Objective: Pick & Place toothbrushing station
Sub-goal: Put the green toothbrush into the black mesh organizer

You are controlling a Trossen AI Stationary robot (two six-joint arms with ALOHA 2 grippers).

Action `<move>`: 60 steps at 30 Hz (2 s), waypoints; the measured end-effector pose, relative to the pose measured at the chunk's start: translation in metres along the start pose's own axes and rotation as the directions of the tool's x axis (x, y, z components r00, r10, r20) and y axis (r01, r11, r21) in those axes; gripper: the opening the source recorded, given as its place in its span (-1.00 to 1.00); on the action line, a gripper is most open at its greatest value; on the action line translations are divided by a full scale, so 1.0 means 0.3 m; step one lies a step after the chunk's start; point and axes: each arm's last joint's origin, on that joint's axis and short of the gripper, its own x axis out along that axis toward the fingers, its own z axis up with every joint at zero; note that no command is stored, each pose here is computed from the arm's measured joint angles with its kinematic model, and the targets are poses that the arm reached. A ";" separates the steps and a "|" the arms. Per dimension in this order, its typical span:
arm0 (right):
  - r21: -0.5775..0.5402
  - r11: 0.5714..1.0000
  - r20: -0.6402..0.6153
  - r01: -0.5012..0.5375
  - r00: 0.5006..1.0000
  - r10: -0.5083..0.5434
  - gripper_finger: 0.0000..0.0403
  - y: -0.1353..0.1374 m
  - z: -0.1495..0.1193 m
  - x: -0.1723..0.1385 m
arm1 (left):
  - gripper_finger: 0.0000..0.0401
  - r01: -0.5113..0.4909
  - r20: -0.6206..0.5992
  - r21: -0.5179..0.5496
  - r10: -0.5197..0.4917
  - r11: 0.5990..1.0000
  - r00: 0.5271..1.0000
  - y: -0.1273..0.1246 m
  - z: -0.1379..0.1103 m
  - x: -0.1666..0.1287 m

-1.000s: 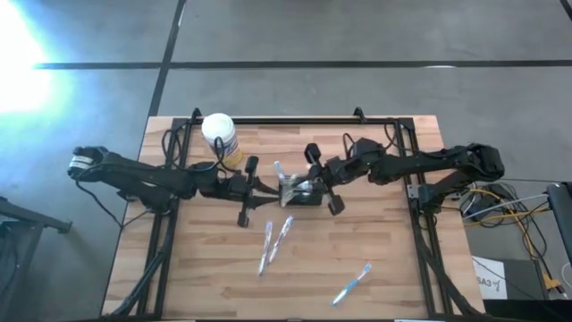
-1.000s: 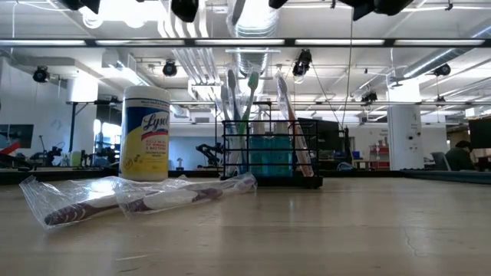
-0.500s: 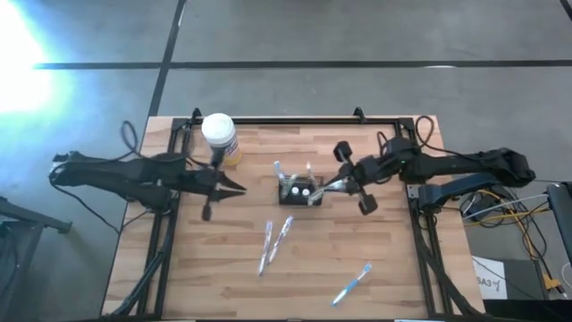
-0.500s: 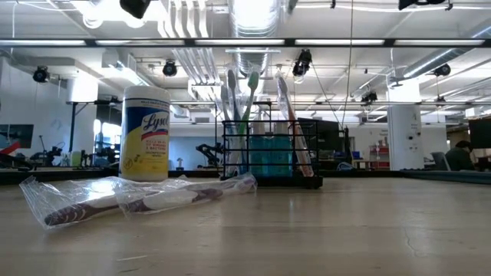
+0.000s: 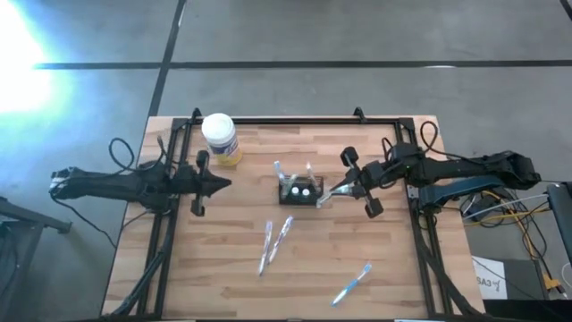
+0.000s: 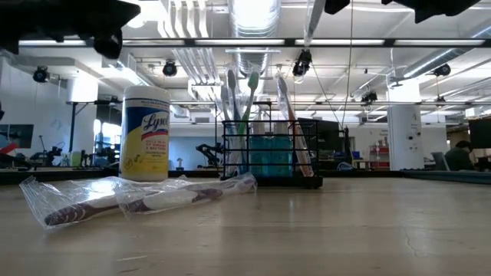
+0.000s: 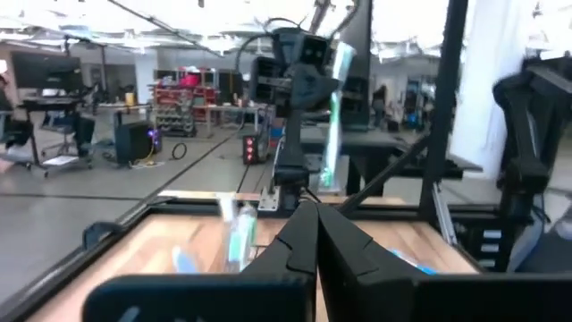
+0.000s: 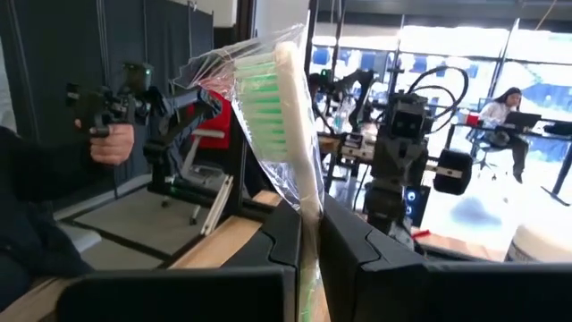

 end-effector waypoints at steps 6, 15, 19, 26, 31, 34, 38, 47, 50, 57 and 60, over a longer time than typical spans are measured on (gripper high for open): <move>0.020 1.000 -0.042 0.023 0.999 -0.022 -0.91 -0.014 -0.035 0.026 | -0.99 -0.035 -0.052 -0.064 0.032 0.997 0.998 0.018 -0.090 -0.024; 0.022 0.991 -0.075 0.129 0.989 -0.127 -0.90 -0.047 -0.091 0.077 | -0.98 -0.040 -0.129 -0.072 0.031 0.997 0.991 0.021 -0.169 -0.036; 0.018 0.988 -0.070 0.152 0.986 -0.150 -0.91 -0.056 -0.108 0.094 | -0.96 -0.051 -0.151 -0.063 0.041 0.997 0.988 0.024 -0.201 -0.045; 0.019 0.974 -0.110 0.225 0.969 -0.222 -0.91 -0.084 -0.142 0.140 | -0.98 -0.091 -0.178 -0.064 0.078 0.994 0.981 0.030 -0.236 -0.054; 0.002 0.973 -0.132 0.231 0.964 -0.229 -0.91 -0.106 -0.175 0.188 | -0.94 -0.109 -0.177 -0.060 0.097 0.992 0.979 0.032 -0.238 -0.055; -0.003 0.968 -0.103 0.251 0.963 -0.250 -0.91 -0.122 -0.189 0.217 | -0.93 -0.109 -0.179 -0.055 0.097 0.993 0.979 0.032 -0.241 -0.055; -0.008 0.952 -0.112 0.306 0.946 -0.305 -0.91 -0.142 -0.224 0.248 | -0.95 -0.109 -0.187 -0.054 0.097 0.993 0.978 0.032 -0.250 -0.058; -0.013 0.921 -0.146 0.388 0.911 -0.386 -0.91 -0.170 -0.284 0.291 | -0.93 -0.112 -0.188 -0.068 0.097 0.991 0.977 0.032 -0.251 -0.058; -0.017 0.906 -0.152 0.422 0.895 -0.420 -0.91 -0.175 -0.297 0.296 | -0.91 -0.112 -0.188 -0.071 0.097 0.991 0.977 0.032 -0.251 -0.058; -0.008 0.895 -0.185 0.445 0.879 -0.439 -0.91 -0.182 -0.349 0.310 | -0.92 -0.112 -0.188 -0.071 0.097 0.991 0.977 0.032 -0.251 -0.058; -0.019 0.897 -0.208 0.441 0.876 -0.435 -0.91 -0.182 -0.381 0.317 | -0.94 -0.111 -0.189 -0.072 0.096 0.991 0.977 0.032 -0.251 -0.058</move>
